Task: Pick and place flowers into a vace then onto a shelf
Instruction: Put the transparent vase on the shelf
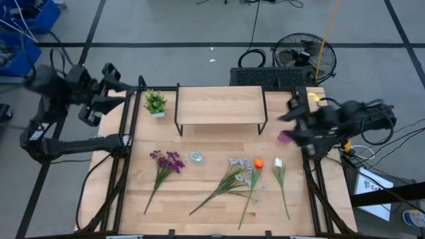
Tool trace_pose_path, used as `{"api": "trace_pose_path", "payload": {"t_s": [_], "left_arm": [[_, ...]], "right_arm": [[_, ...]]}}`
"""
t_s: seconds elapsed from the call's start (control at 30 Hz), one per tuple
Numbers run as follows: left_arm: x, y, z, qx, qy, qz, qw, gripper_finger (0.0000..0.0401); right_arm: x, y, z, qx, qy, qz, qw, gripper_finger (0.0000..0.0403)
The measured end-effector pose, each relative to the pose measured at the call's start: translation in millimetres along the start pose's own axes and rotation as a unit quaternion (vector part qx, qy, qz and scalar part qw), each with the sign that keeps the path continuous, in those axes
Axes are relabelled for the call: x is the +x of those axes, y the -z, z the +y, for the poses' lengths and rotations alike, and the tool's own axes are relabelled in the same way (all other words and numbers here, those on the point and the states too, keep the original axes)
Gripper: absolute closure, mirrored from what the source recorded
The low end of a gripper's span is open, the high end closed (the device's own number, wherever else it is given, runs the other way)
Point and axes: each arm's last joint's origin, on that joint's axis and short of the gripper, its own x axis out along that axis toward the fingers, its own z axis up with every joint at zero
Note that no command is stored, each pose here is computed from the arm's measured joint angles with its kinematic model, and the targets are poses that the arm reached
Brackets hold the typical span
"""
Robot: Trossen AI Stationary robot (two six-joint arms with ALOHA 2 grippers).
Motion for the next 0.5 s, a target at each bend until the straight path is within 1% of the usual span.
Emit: {"api": "trace_pose_path", "payload": {"t_s": [0.07, 0.1, 0.2, 0.3, 0.37, 0.5], "left_arm": [[13, -9, 6, 0.011, 0.019, 0.004, 1.0, 0.0217], [21, -9, 9, 0.014, 0.028, 0.01, 0.999, 0.0217], [46, 0, 22, 0.016, 0.044, 0.036, 0.998, 0.0217], [70, 16, 34, 0.011, 0.051, 0.068, 0.996, 0.0217], [88, 30, 39, -0.005, 0.056, 0.094, 0.994, 0.0217], [123, 55, 36, -0.022, 0.097, 0.128, 0.987, 0.0217]], "right_arm": [[16, 5, 1, -0.005, 0.014, 0.089, 0.996, 0.0232], [23, 7, 2, -0.003, 0.027, 0.119, 0.993, 0.0232], [35, 24, 3, 0.013, 0.053, 0.2, 0.978, 0.0232], [42, 41, 4, 0.025, 0.058, 0.236, 0.97, 0.0232], [44, 46, 5, 0.037, 0.06, 0.242, 0.968, 0.0232], [44, 56, 5, 0.049, 0.065, 0.254, 0.964, 0.0232]]}}
